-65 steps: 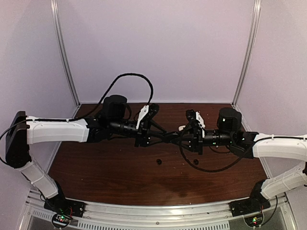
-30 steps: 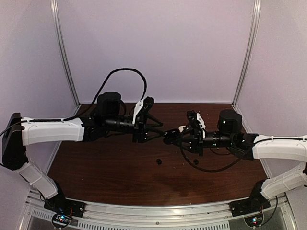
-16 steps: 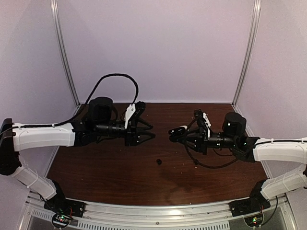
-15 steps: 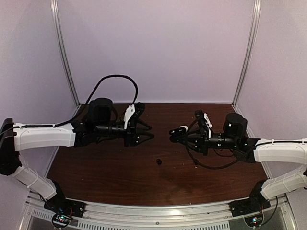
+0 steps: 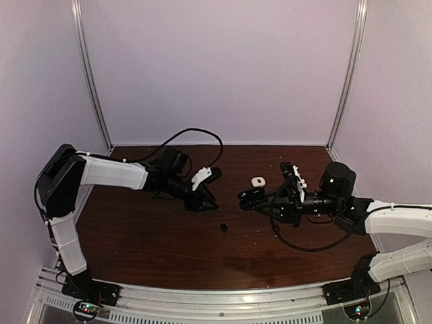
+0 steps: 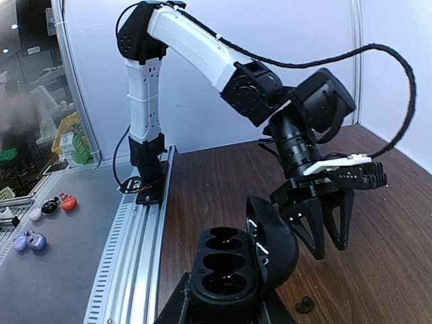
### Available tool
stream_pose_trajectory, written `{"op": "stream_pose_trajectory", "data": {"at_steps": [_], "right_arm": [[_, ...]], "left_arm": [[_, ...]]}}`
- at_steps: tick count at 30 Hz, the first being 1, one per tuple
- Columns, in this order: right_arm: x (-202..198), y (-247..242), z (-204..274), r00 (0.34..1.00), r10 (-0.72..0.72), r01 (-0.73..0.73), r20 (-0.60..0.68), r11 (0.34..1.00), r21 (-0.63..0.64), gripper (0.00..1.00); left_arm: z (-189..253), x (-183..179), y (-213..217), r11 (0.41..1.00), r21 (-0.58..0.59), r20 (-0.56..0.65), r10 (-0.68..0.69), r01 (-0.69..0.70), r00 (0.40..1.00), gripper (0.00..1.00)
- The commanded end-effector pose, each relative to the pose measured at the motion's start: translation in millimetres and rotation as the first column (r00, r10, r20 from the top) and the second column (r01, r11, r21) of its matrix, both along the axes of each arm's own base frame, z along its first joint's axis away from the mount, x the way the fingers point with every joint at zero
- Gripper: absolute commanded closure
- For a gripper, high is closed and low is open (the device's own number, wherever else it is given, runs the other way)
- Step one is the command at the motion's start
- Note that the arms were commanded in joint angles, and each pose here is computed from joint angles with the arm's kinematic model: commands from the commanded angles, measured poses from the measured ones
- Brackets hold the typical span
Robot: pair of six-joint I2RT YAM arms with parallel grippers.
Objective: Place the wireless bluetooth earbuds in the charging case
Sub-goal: Pick up the right earbud from the center of the board.
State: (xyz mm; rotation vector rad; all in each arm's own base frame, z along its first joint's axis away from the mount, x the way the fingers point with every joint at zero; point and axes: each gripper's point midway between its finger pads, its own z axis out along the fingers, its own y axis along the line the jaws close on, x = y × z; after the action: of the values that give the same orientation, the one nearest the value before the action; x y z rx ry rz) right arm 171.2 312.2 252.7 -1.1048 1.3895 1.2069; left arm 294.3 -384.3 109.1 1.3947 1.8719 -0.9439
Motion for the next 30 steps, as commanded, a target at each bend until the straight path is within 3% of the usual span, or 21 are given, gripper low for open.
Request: {"op": "stream_pose_trajectory", "data": {"at_steps": [1, 8, 19, 30], "right_arm": [[-12.8, 1.5, 11.6, 0.997, 0.051, -0.051, 0.058, 0.999, 0.003, 1.00], [-13.0, 3.2, 10.5, 0.997, 0.053, -0.052, 0.059, 0.999, -0.005, 1.00], [-10.6, 4.3, 10.1, 0.998, 0.046, -0.045, 0.050, 0.999, -0.011, 1.00], [-9.2, 5.6, 8.7, 0.998, 0.045, -0.044, 0.039, 0.999, -0.015, 1.00]], "left_arm": [[-21.8, -4.1, -6.8, 0.983, 0.086, 0.014, -0.162, 0.160, 0.987, 0.60], [-55.8, -4.2, -21.6, 0.935, 0.222, -0.003, -0.282, 0.275, 0.959, 0.64], [-71.4, -13.4, -51.9, 0.892, 0.257, 0.034, -0.392, 0.371, 0.919, 0.71], [-88.8, -19.5, -46.5, 0.869, 0.312, 0.032, -0.414, 0.384, 0.910, 0.75]]}}
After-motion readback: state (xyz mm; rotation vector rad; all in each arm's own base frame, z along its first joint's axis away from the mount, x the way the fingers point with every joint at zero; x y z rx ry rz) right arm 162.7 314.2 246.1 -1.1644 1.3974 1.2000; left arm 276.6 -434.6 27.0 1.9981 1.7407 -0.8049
